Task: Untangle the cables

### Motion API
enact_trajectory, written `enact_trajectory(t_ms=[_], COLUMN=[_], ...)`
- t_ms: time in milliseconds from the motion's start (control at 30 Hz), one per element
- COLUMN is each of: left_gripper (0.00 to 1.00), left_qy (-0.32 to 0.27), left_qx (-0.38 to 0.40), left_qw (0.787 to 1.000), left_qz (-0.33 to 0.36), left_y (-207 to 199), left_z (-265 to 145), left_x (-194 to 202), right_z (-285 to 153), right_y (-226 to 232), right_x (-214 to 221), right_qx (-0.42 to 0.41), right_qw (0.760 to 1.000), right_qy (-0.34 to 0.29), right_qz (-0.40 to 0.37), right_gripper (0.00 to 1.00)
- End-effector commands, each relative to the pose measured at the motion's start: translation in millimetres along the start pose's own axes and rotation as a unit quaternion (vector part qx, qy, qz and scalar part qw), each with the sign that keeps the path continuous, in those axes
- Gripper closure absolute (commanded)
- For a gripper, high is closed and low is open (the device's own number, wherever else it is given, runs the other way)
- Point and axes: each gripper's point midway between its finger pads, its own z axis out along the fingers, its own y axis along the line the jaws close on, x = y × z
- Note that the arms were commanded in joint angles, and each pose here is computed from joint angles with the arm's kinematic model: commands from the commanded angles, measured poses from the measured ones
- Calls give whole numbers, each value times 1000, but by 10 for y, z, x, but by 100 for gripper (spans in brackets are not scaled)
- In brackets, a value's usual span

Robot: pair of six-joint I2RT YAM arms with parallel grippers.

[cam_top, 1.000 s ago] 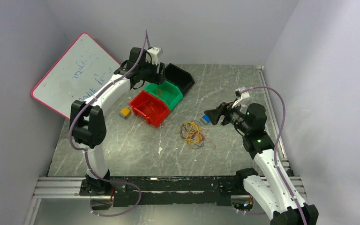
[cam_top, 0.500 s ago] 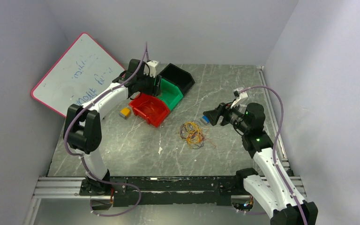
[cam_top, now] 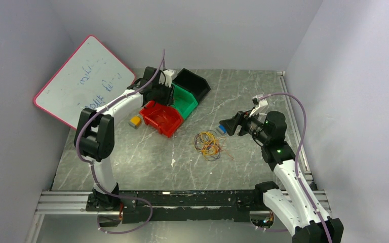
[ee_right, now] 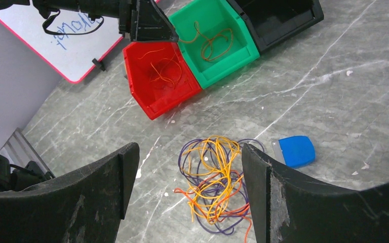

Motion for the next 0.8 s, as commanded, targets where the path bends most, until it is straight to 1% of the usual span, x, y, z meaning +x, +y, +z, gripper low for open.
enact_trajectory(t_ms=[0, 167, 267, 367, 500, 767], left_gripper=[64, 83, 92, 93, 93, 93], left_qy=[-17, -24, -22, -29, -22, 16], left_qx=[-9, -23, -28, -34, -31, -43], left_qw=[1000, 999, 999, 998, 998, 998], left_qz=[21, 31, 36, 39, 39, 49], left_y=[11, 75, 108, 139, 159, 278], left_z=[40, 75, 126, 176, 301, 635], left_x=[-157, -250, -284, -379, -406, -298], right_z=[-18, -18, -20, -21, -21, -32], right_y=[34, 28, 30, 22, 22, 0], right_x=[-63, -62, -62, -47, -46, -33], right_qx=[-6, -4, -5, -3, -3, 2], right_qw=[1000, 1000, 1000, 1000, 1000, 1000], right_qy=[-7, -6, -7, -6, -6, -2], right_qz=[-11, -10, -10, -10, -9, -14], right_gripper=[22, 22, 22, 22, 22, 22])
